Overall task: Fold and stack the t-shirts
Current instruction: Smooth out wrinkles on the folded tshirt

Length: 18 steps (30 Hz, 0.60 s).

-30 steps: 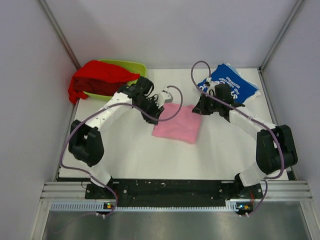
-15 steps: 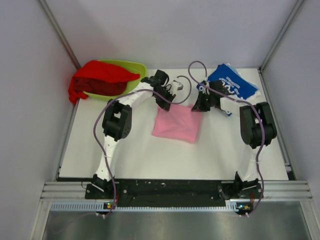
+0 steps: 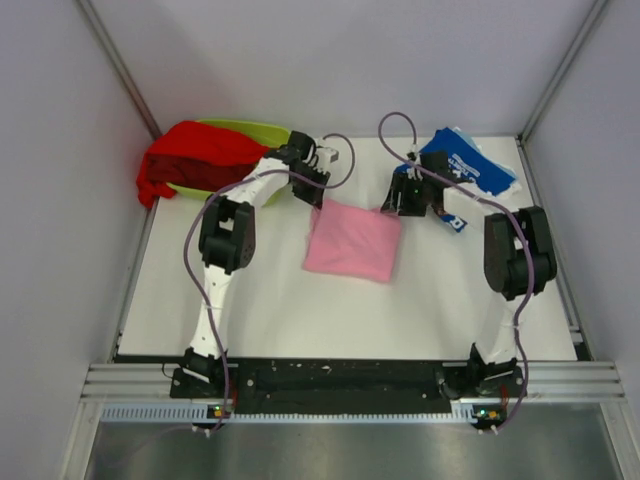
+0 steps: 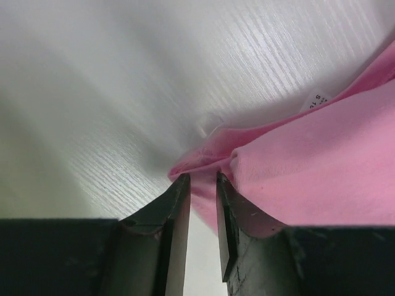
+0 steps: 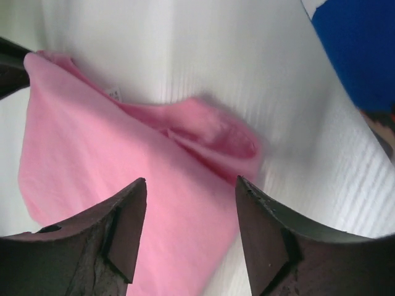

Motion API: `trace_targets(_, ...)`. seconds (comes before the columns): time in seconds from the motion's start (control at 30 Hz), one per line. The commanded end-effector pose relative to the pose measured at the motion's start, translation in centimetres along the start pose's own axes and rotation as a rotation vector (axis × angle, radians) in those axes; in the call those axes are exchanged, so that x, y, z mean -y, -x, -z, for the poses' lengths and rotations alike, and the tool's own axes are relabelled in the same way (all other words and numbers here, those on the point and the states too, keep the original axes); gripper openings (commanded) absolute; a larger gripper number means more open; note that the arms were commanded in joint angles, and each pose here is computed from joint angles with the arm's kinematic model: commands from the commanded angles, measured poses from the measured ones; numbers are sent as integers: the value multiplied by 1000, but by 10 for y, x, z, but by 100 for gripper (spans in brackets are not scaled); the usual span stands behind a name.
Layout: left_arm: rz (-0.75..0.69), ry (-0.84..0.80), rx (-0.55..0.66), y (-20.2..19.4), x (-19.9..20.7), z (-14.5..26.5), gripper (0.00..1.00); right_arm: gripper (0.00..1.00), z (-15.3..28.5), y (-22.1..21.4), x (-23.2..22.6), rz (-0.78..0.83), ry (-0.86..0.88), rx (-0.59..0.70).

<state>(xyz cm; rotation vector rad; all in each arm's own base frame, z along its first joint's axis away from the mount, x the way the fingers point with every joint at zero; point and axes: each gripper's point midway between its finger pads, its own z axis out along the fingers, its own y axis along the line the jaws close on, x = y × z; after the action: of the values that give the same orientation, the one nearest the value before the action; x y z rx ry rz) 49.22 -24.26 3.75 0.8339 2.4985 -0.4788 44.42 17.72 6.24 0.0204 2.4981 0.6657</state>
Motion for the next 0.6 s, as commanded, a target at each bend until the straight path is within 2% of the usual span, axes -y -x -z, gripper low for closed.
trace_targets(0.0, 8, 22, 103, 35, -2, 33, 33, 67, 66, 17, -16, 60, -4, 109)
trace_targets(0.1, 17, 5, 157, 48, 2, 65, 46, 83, 75, -13, -14, 22, 14, 67)
trace_targets(0.2, 35, -16, 194, 46, 9, 92, 53, 84, 71, -44, -14, -28, 59, 2)
trace_targets(0.23, 55, -26, 178, 34, 12, 91, 56, 84, 67, -52, -13, -49, 75, -9)
trace_targets(0.4, 161, -132, 154, -3, 43, 76, 84, 83, 41, -65, -13, -112, 136, -31)
trace_targets(0.43, 187, -156, 149, -5, 48, 72, 85, 83, 36, -63, -12, -112, 140, -23)
trace_targets(0.47, 202, -168, 146, -8, 49, 67, 95, 83, 33, -56, -12, -109, 144, -4)
trace_targets(0.57, 214, -171, 154, -1, 46, 55, 94, 78, 24, -48, -6, -105, 120, 9)
